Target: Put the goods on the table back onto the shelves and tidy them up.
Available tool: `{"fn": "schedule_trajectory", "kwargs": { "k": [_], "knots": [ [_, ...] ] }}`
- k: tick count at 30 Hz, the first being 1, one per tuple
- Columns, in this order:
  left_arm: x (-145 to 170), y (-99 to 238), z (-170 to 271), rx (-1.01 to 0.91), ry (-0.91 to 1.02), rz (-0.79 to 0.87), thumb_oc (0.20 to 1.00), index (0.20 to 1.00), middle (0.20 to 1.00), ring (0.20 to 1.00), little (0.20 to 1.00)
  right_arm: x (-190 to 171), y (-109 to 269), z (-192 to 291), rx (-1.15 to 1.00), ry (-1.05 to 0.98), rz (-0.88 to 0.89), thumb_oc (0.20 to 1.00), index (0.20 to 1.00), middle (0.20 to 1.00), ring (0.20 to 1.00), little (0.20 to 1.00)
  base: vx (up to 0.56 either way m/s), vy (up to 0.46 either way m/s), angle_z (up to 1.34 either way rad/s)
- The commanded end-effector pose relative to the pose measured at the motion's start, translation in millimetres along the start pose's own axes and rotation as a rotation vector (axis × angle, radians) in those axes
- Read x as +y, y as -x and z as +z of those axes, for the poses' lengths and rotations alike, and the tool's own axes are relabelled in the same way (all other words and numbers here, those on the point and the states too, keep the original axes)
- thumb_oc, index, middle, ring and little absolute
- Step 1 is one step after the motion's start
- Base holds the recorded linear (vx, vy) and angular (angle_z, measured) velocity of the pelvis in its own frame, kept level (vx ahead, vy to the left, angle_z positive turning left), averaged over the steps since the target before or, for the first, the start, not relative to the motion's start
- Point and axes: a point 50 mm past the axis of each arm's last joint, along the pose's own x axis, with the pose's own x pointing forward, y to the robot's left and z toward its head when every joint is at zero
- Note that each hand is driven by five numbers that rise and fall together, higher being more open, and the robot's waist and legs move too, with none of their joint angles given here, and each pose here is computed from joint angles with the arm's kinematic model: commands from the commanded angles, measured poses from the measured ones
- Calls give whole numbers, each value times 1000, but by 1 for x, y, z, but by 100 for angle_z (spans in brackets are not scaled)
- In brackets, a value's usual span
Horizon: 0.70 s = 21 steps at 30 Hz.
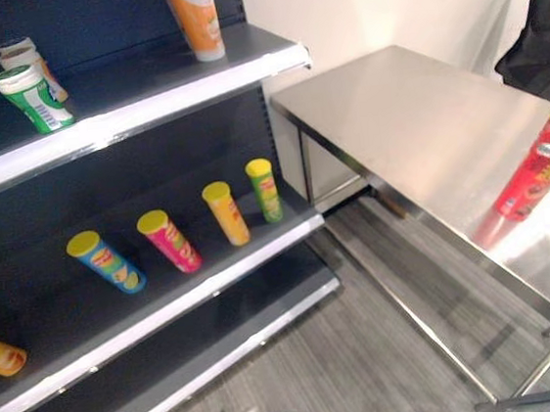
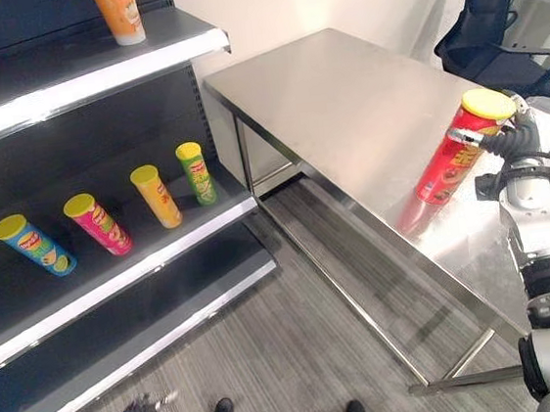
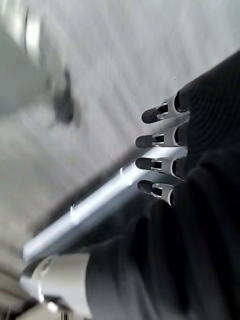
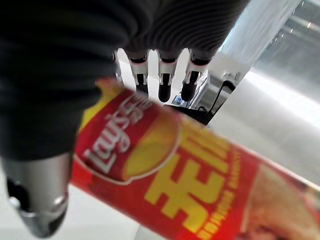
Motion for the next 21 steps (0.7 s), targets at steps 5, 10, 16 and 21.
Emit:
{"fn": "schedule_trajectory", "kwargs": {
  "k": [5, 10, 16, 21],
  "knots": [
    [23, 1, -16, 75, -1, 52, 1000, 1000, 1000, 1000, 1000, -21, -15, 39, -111, -8, -38, 1000, 1000, 1000, 1000, 1000, 0, 0, 0],
    [27, 1, -15, 70, 7, 56, 1000, 1000, 1000, 1000, 1000, -25, -19, 45, -117, 12, -45, 1000, 1000, 1000, 1000, 1000, 0, 0, 0],
    [29, 1, -16, 69, 11, 55, 1000, 1000, 1000, 1000, 1000, -23, -20, 45, -114, 3, -31, 1000, 1000, 1000, 1000, 1000, 0, 0, 0],
    [32, 2, -16, 63, 17, 54, 1000, 1000, 1000, 1000, 1000, -17, -20, 44, -100, 6, 37, 1000, 1000, 1000, 1000, 1000, 0, 0, 0]
  ]
}}
